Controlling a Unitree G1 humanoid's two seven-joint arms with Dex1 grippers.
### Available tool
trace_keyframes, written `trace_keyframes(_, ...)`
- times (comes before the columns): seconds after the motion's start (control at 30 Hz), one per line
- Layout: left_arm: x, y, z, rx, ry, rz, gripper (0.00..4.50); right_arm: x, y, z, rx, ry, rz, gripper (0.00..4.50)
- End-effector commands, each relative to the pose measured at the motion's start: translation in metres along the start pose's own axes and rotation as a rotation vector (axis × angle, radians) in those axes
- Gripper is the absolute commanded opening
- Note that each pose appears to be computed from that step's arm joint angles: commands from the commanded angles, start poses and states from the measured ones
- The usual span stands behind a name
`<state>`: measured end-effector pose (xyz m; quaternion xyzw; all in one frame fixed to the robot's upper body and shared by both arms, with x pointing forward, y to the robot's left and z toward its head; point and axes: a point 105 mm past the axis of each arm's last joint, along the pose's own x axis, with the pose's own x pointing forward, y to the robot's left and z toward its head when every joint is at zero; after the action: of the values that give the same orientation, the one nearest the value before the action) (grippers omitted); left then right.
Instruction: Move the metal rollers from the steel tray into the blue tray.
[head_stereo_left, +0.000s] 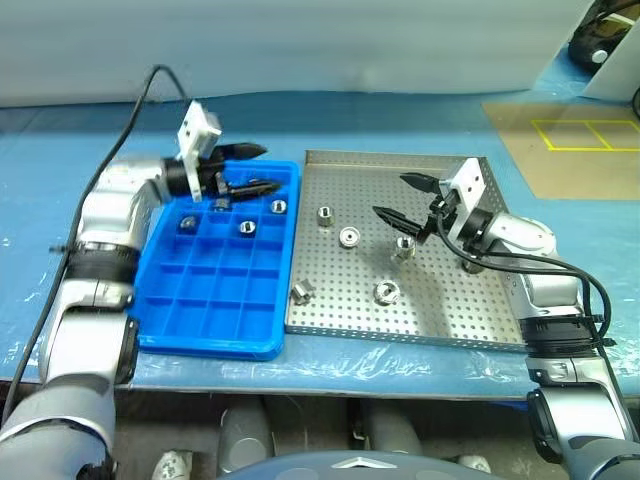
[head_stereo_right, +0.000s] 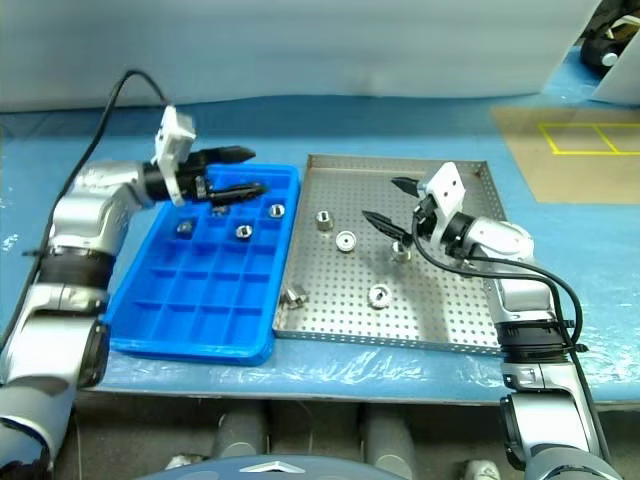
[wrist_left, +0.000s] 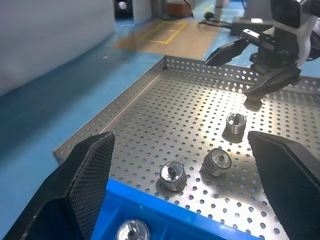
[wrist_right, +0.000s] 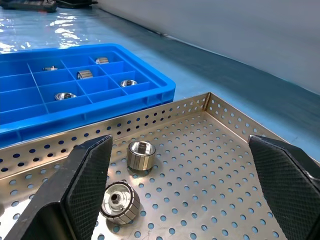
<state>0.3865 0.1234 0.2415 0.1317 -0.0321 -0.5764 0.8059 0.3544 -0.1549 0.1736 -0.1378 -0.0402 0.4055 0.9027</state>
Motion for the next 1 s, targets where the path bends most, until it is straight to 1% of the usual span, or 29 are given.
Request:
trace_keyframes(0.03,0.021,0.003,0.008,0.058,0.056,-0.112,4.50,-0.004,-0.002,0.013,-0.039,-0.045,-0.037,4.48)
trace_keyframes(0.1,0.032,0.002,0.004,0.069,0.090,-0.157,4.50,-0.008,0.000,0.012,-0.038,-0.046,-0.054,4.48)
trace_keyframes(0.2,0.048,-0.007,-0.003,0.075,0.148,-0.250,4.50,-0.020,0.001,0.010,-0.035,-0.033,-0.097,4.48)
trace_keyframes(0.3,0.060,-0.018,-0.023,0.119,0.272,-0.337,4.50,-0.035,-0.001,0.009,-0.041,-0.014,-0.148,4.48)
trace_keyframes(0.4,0.072,-0.027,-0.037,0.170,0.362,-0.383,4.50,-0.048,-0.002,0.012,-0.049,-0.007,-0.194,4.48)
trace_keyframes(0.5,0.086,-0.040,-0.056,0.241,0.474,-0.445,4.50,-0.060,0.007,0.013,-0.042,0.010,-0.222,4.48)
trace_keyframes(0.6,0.090,-0.044,-0.068,0.315,0.550,-0.465,4.50,-0.066,0.015,0.014,-0.036,0.022,-0.237,4.48)
trace_keyframes(0.67,0.096,-0.043,-0.077,0.363,0.603,-0.435,4.50,-0.071,0.021,0.017,-0.036,0.026,-0.251,4.48)
trace_keyframes(0.73,0.099,-0.040,-0.081,0.398,0.626,-0.399,4.50,-0.069,0.030,0.024,-0.047,0.013,-0.239,4.48)
trace_keyframes(0.77,0.099,-0.039,-0.082,0.408,0.633,-0.387,4.50,-0.067,0.036,0.030,-0.053,0.001,-0.218,4.48)
trace_keyframes(0.8,0.098,-0.037,-0.082,0.411,0.638,-0.380,4.50,-0.062,0.045,0.037,-0.053,-0.019,-0.161,4.48)
trace_keyframes(0.87,0.097,-0.033,-0.080,0.405,0.637,-0.353,4.50,-0.053,0.069,0.047,-0.014,-0.034,0.013,4.48)
trace_keyframes(0.93,0.095,-0.029,-0.079,0.399,0.638,-0.324,4.50,-0.050,0.085,0.049,0.011,-0.007,0.154,4.48)
trace_keyframes(1.0,0.092,-0.026,-0.083,0.392,0.652,-0.304,4.50,-0.049,0.090,0.047,0.015,0.031,0.223,4.48)
